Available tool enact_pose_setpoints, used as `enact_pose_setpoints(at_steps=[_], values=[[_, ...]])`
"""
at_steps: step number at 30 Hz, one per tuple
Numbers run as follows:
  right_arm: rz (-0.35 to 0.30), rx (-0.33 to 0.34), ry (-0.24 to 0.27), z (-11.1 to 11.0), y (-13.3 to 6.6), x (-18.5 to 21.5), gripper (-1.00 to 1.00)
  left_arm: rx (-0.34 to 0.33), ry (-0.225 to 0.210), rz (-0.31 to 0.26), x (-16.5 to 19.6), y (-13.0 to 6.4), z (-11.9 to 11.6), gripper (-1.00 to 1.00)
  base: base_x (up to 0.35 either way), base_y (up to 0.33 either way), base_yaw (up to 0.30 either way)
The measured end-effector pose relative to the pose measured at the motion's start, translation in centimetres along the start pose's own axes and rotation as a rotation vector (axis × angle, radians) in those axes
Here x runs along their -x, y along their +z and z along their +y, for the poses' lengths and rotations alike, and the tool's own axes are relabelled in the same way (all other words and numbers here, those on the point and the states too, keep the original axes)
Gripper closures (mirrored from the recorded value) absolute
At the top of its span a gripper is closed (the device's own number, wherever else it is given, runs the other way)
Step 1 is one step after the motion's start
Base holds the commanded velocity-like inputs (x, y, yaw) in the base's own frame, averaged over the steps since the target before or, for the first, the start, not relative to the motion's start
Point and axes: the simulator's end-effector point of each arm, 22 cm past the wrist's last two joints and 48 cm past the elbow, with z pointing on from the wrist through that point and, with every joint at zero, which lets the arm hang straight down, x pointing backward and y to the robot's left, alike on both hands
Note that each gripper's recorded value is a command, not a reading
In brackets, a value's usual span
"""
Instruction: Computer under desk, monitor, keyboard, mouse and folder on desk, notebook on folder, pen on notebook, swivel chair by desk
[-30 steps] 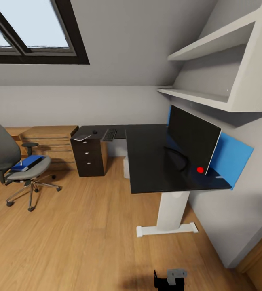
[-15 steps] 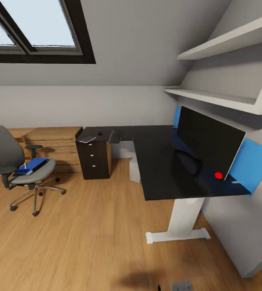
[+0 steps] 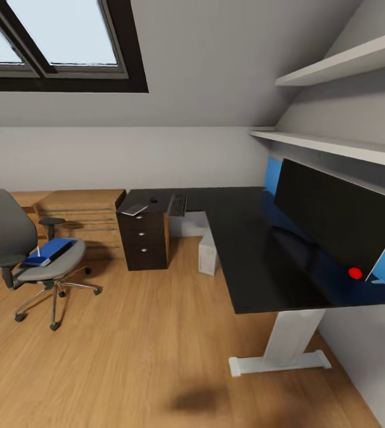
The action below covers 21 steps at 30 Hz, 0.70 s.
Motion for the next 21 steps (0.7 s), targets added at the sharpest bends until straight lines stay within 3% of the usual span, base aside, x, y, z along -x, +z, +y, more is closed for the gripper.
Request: enact_pose_setpoints(at_steps=[12,21], values=[[0.000,0.000,0.000,0.0,0.0,0.0,-1.00,-0.001,0.004,0.001,-0.1,0.0,0.1,-1.00,0.294,0.204,0.000],[0.000,0.000,0.000,0.0,0.0,0.0,-1.00,-0.080,0.003,0.006,-0.2,0.0,-1.4,-1.00,0.301,0.208,0.000]])
